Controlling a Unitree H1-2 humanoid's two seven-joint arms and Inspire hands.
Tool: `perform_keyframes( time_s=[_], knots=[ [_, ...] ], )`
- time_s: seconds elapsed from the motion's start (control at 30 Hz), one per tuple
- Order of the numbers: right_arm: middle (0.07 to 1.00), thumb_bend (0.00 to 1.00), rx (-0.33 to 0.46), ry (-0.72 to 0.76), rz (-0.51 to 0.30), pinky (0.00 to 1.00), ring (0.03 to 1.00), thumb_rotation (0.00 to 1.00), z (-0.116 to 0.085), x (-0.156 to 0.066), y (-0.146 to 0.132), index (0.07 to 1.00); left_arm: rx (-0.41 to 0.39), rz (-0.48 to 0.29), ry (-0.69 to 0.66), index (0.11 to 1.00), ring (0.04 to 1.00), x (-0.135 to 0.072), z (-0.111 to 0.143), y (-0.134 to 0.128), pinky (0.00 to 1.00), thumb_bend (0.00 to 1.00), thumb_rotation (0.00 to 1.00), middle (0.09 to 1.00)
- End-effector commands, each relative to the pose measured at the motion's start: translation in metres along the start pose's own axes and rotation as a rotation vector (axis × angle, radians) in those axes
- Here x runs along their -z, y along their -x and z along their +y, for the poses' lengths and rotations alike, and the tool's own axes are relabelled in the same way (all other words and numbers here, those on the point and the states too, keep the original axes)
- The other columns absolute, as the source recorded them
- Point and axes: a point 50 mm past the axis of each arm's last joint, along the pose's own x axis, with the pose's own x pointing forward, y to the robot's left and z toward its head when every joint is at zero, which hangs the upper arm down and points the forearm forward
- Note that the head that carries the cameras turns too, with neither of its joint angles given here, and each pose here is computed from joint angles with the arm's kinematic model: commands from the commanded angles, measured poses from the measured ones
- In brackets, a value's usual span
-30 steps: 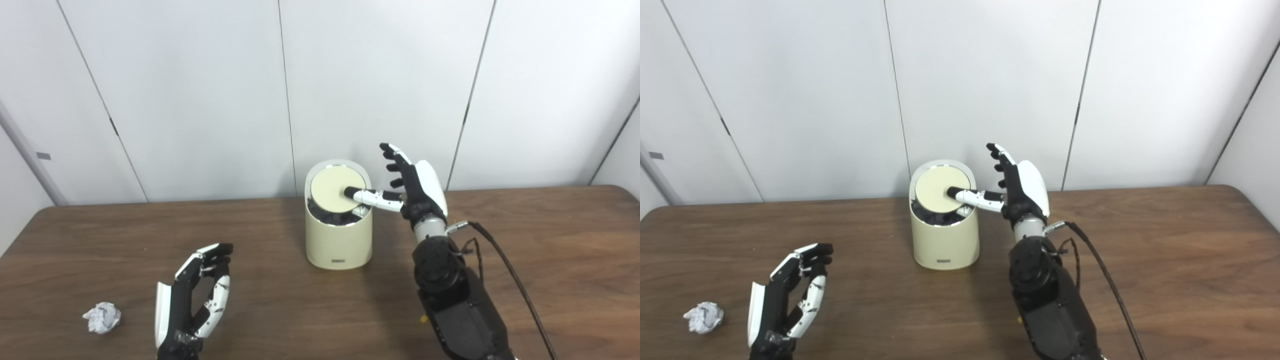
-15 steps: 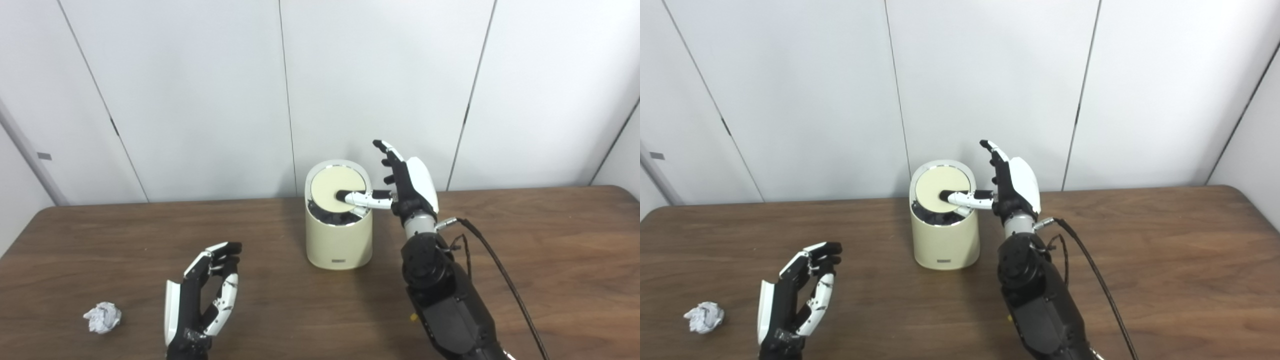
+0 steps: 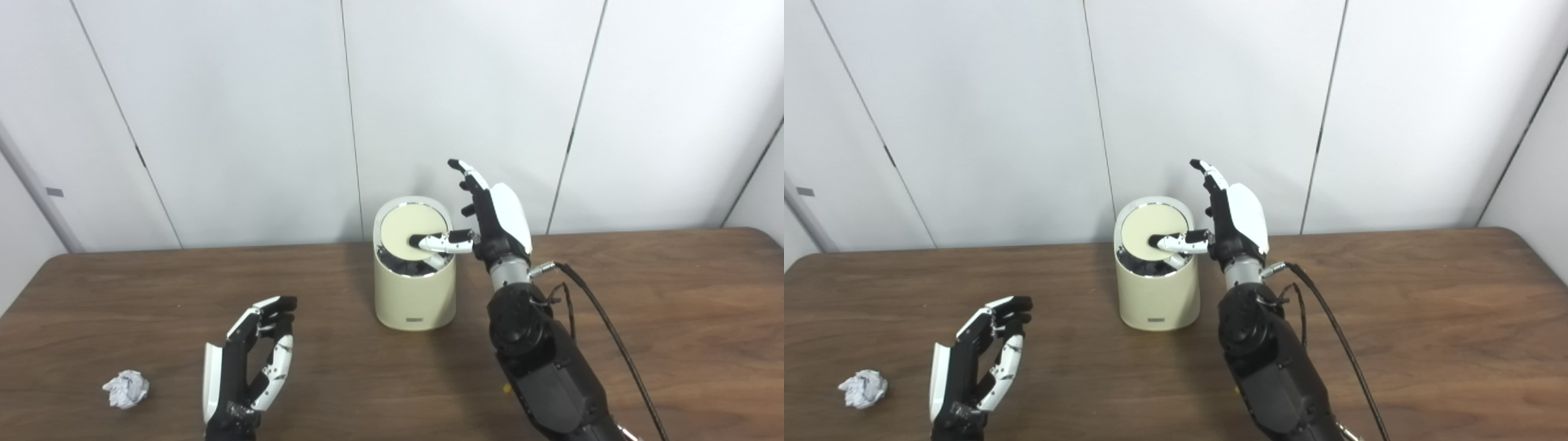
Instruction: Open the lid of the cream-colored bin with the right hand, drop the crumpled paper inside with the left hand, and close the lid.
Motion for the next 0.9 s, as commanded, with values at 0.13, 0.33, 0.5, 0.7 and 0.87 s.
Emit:
perform_keyframes(
  time_s=[0.13, 0.33, 0.5, 0.7, 0.87],
  knots=[
    [0.921, 0.93, -0.006, -0.019, 0.015, 0.67, 0.853, 0.32, -0.003, -0.002, 0.0, 0.902, 0.012, 0.019, 0.006, 0.687, 0.655, 0.007, -0.006, 0.006, 0.56, 0.23, 0.54, 0.698],
    [0.935, 0.92, -0.013, -0.063, 0.013, 0.77, 0.893, 0.5, -0.005, -0.005, 0.003, 0.914, 0.015, 0.027, -0.001, 0.691, 0.657, 0.009, -0.005, 0.007, 0.56, 0.23, 0.55, 0.701],
    [0.928, 0.88, -0.024, -0.09, -0.003, 0.77, 0.879, 0.65, -0.007, -0.006, 0.006, 0.915, 0.017, 0.031, 0.002, 0.692, 0.658, 0.01, -0.004, 0.006, 0.56, 0.23, 0.56, 0.702],
    [0.923, 0.88, -0.042, -0.128, -0.014, 0.77, 0.882, 0.88, -0.011, -0.007, 0.009, 0.917, 0.019, 0.033, 0.0, 0.692, 0.661, 0.012, -0.003, 0.006, 0.57, 0.23, 0.54, 0.703],
    [0.935, 0.87, -0.051, -0.147, -0.019, 0.76, 0.893, 0.96, -0.015, -0.003, 0.012, 0.923, 0.019, 0.034, 0.0, 0.692, 0.661, 0.012, -0.004, 0.006, 0.56, 0.23, 0.54, 0.702]
  ],
)
